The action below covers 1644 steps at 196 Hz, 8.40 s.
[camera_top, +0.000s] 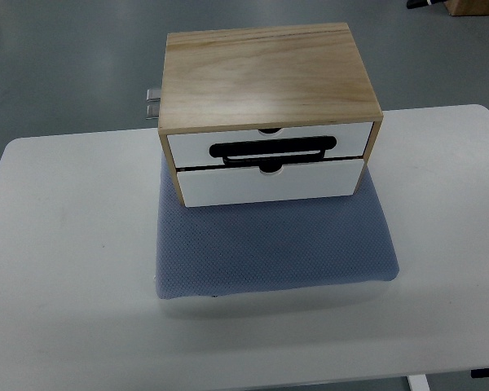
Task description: Open wood drawer with right hand
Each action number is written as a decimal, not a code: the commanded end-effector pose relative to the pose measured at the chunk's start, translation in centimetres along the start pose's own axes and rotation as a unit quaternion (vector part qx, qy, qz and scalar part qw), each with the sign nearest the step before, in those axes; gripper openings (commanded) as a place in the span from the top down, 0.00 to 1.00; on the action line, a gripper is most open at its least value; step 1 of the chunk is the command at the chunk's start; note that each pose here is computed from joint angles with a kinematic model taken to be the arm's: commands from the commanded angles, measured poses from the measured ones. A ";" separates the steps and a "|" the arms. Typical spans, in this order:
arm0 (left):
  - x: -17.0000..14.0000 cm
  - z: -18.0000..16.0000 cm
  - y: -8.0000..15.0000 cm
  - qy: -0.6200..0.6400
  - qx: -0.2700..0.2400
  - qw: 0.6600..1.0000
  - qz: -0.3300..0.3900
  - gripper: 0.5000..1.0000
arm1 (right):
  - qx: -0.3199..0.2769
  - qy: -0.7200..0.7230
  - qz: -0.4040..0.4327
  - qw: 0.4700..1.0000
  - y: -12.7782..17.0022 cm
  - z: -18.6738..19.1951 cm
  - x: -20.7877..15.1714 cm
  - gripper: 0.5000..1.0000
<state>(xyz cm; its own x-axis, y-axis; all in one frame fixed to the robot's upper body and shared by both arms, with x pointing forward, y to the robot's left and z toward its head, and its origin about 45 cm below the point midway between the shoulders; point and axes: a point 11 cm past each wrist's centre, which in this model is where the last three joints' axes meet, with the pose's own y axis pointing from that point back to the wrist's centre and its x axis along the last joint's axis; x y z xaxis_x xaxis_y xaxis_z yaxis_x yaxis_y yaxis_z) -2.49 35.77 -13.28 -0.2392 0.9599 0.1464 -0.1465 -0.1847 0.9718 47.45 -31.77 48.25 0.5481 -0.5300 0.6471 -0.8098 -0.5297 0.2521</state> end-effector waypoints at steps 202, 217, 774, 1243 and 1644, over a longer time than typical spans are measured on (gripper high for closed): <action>0.0 0.0 0.0 0.000 0.000 1.000 0.000 0.00 | -0.055 0.261 -0.287 0.920 -3.4 -13.3 -14.9 0.12; 0.0 0.0 0.0 0.000 0.000 1.000 0.000 0.00 | -0.073 0.235 -0.291 0.925 -3.6 -12.8 -15.3 0.12; 0.0 0.0 0.0 0.000 0.000 1.000 0.000 0.00 | -0.153 0.142 -0.276 0.938 -7.8 -5.5 -24.6 0.12; 0.0 0.0 0.0 -0.001 0.000 1.000 0.000 0.00 | -0.106 0.098 -0.420 0.896 -2.8 -7.4 -27.3 0.12; 0.0 0.0 0.0 0.000 0.000 1.000 0.000 0.00 | 0.088 -0.534 0.309 0.782 -6.0 9.8 -3.5 0.11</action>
<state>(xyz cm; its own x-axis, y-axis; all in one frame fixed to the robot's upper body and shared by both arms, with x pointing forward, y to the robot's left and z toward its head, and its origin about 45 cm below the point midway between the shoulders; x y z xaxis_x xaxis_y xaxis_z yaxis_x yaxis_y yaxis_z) -2.48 35.77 -13.28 -0.2391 0.9599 0.1463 -0.1467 -0.1847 0.9718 52.60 -32.50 41.56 0.0550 -0.9287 -0.3668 -0.9936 -0.0144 -0.1124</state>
